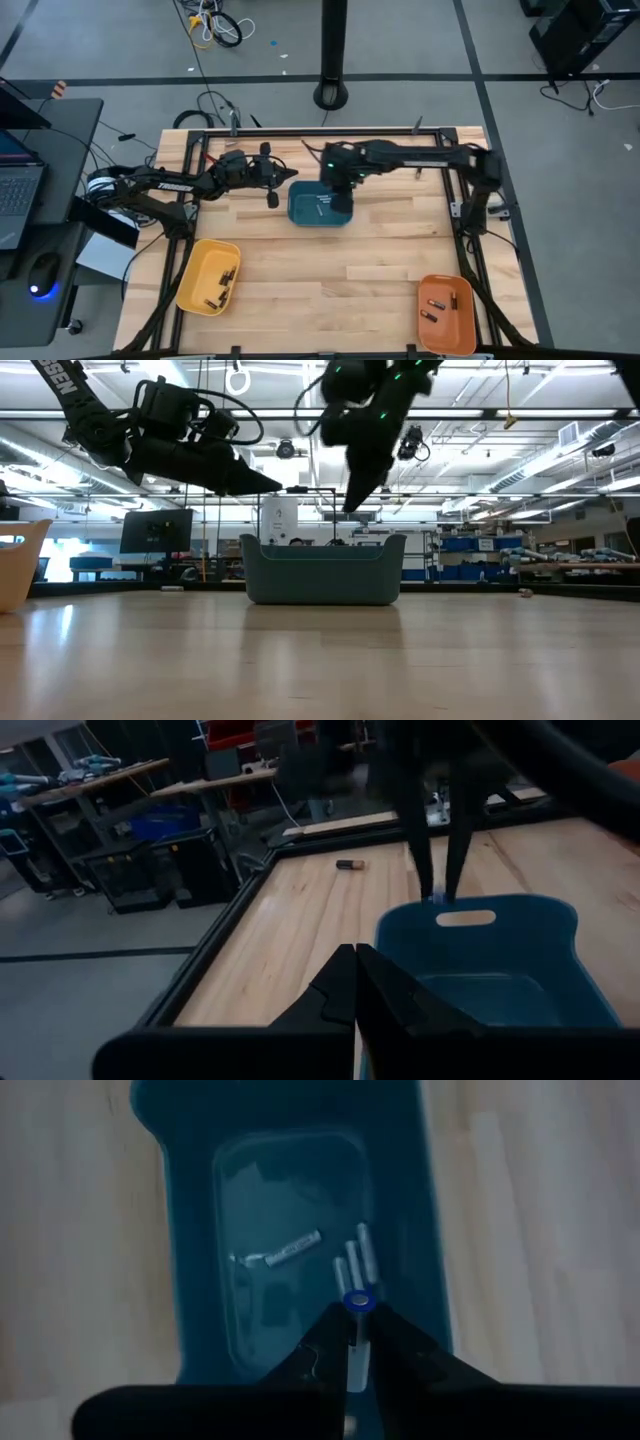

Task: Sort batteries
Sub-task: Put the silver battery into the blue bin

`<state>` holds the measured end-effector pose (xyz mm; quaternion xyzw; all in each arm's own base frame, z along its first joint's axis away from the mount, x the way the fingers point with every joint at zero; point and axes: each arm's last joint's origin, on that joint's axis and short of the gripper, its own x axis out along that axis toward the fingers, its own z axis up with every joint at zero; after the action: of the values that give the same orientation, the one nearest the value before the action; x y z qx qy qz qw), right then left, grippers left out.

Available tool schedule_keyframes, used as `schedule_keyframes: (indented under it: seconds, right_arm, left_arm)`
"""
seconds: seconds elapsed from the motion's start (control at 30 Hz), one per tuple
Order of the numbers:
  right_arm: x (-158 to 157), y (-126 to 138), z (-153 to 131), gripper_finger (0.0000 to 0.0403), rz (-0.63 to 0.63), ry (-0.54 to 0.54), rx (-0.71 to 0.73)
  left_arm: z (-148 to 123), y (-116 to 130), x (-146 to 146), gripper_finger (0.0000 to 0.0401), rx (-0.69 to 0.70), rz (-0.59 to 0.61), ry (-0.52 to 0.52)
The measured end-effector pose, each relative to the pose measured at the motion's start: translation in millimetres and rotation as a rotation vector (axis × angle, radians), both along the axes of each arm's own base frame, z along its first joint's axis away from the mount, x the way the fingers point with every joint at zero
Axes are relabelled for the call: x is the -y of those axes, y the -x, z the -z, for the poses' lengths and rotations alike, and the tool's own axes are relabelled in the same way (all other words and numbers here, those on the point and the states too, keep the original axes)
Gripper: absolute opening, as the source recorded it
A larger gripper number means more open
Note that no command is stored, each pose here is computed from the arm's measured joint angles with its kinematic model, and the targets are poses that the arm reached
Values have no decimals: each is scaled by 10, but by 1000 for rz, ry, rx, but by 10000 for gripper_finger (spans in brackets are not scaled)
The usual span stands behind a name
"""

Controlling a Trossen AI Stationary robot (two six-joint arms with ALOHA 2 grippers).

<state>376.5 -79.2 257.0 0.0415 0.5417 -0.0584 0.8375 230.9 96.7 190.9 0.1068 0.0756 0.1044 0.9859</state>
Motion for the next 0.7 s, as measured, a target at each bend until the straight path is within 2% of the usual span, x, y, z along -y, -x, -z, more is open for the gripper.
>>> schedule_keyframes:
  seconds: [0.2, 0.43, 0.7]
  right_arm:
    - [169, -258, 347, 39, -73, -68, -52]
    - [254, -327, 628, 39, -94, -106, -102]
    - [328, -355, 776, 42, -119, -119, -105]
  left_arm:
    - [2, 1, -4, 10, -2, -16, 3]
    - [48, 14, -9, 10, -52, -46, 18]
    - [112, 53, -66, 10, -105, -113, 82]
